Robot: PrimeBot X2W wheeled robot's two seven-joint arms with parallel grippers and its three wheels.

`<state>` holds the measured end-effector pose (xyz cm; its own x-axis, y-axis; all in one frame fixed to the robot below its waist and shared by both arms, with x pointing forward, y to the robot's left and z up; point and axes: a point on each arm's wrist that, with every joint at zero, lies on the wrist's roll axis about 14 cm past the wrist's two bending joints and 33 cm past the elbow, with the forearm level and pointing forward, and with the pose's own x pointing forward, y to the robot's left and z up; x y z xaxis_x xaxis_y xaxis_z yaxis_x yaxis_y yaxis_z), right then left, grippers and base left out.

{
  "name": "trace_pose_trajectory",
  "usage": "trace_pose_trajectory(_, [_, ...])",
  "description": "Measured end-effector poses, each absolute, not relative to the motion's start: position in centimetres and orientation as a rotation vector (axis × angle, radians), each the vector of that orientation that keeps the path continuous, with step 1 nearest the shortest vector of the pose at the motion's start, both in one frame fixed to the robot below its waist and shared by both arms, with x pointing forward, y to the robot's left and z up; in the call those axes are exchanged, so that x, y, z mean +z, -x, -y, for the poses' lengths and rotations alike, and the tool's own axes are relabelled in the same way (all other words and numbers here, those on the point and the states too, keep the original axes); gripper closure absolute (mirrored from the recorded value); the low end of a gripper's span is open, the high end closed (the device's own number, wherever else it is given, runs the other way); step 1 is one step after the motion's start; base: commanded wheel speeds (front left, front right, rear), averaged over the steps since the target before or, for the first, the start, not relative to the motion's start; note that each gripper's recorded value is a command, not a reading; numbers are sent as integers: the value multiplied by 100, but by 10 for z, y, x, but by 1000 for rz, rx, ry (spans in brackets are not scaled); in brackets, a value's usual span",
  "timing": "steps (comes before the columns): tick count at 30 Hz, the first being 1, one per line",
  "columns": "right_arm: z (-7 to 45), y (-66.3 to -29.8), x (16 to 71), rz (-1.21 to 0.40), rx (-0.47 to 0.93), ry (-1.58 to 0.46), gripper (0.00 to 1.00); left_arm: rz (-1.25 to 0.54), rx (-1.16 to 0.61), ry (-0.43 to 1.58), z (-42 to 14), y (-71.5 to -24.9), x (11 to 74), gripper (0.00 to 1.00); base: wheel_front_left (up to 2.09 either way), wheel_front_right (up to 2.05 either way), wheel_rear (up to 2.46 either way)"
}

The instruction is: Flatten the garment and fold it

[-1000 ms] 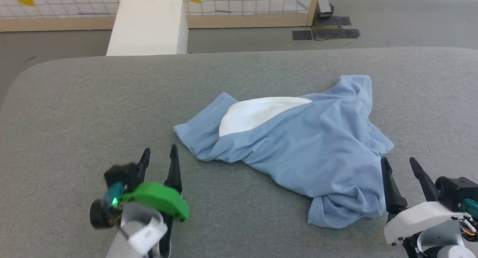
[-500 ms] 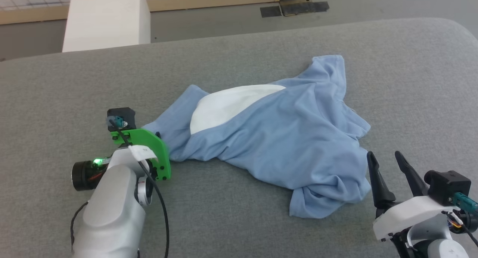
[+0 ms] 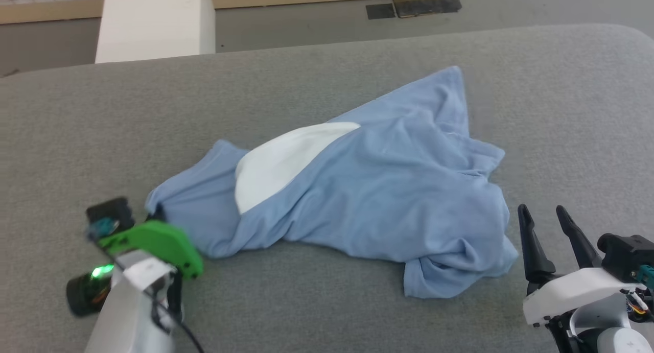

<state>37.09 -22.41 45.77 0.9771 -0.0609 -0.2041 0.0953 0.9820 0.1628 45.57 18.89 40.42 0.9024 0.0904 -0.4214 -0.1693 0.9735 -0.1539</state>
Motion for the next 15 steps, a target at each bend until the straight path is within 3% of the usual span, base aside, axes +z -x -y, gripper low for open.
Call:
trace_pose_trajectory(6, [219,-379,463,-184,-59,-174,0,-445,290,199,-238,-400,398,100,0,0,0])
trace_pose_trajectory(7, [217,-381,463,-186,-53,-168,0,-455,302,216,-241,-392,396,54,0,0,0])
trace_pose_trajectory(8, [216,-383,464,-187,-47,-163,0,-454,309,232,-243,-385,396,0,0,0,0])
trace_pose_trajectory(15, [187,-429,494,-128,47,-120,0,-144,321,237,-254,-387,446,0,0,0,0])
